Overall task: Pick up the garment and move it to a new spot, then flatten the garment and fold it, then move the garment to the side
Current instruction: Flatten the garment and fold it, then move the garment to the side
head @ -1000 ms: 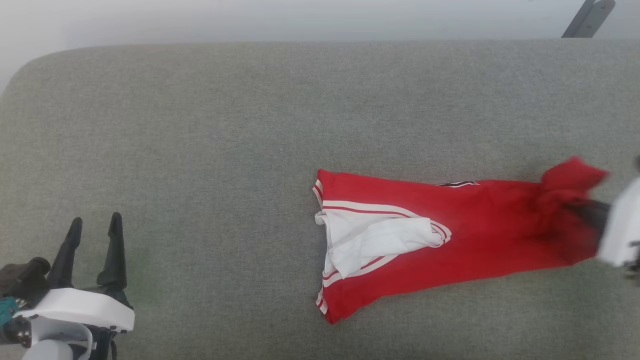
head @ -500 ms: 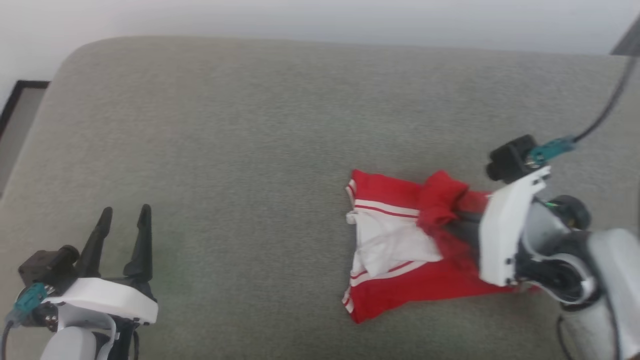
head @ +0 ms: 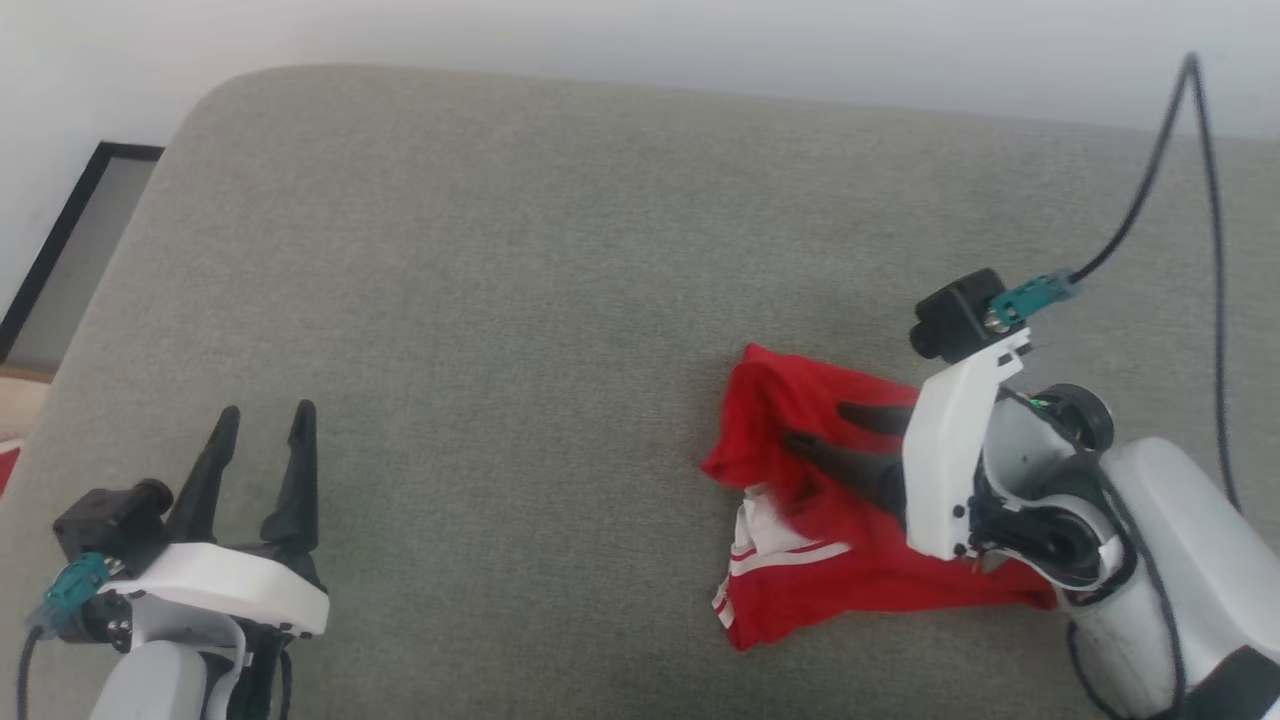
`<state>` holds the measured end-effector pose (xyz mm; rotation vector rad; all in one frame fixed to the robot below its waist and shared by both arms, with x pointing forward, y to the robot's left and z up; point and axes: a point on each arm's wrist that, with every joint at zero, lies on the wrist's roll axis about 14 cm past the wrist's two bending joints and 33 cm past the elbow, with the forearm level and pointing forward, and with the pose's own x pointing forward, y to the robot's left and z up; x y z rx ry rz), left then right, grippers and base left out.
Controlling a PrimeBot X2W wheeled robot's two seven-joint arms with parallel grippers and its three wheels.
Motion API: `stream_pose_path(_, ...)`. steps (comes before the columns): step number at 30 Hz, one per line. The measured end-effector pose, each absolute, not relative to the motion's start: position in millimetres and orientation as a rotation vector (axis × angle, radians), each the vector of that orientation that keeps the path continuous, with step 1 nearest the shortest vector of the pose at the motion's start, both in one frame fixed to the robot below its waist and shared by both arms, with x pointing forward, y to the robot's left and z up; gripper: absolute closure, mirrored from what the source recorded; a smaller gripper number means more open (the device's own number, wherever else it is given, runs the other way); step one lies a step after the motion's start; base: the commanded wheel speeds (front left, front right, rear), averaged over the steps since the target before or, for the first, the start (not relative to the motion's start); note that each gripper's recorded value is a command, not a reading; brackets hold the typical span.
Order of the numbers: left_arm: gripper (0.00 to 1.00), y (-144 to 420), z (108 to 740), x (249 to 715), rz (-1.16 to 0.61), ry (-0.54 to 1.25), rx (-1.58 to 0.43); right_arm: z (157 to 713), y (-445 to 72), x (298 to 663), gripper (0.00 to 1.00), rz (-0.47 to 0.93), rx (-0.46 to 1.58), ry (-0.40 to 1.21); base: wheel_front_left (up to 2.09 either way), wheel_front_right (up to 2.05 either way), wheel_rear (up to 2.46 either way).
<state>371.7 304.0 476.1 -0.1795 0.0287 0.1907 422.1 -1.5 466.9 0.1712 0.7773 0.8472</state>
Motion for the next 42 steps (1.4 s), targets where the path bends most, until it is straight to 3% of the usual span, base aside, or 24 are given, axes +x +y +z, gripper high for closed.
stream_pose_path(5,0.00,305,481,376,0.182,0.014,-0.177,484,-24,431,0.00,0.793,0.195,0.697,0.00,0.00,0.00)
stream_pose_path(14,0.00,293,485,379,0.135,0.004,-0.173,520,-114,447,0.00,0.533,0.234,0.443,0.00,0.00,0.00)
stream_pose_path(22,0.00,279,490,385,0.073,-0.005,-0.154,543,-192,434,0.00,0.306,0.209,0.201,0.00,0.00,0.00)
stream_pose_path(29,0.00,269,497,385,0.035,-0.021,-0.136,548,-233,409,0.00,0.194,0.138,0.052,0.00,0.00,0.00)
stream_pose_path(42,0.00,269,502,376,0.027,-0.030,-0.122,530,-267,383,0.00,0.077,0.113,-0.027,0.00,0.00,0.00)
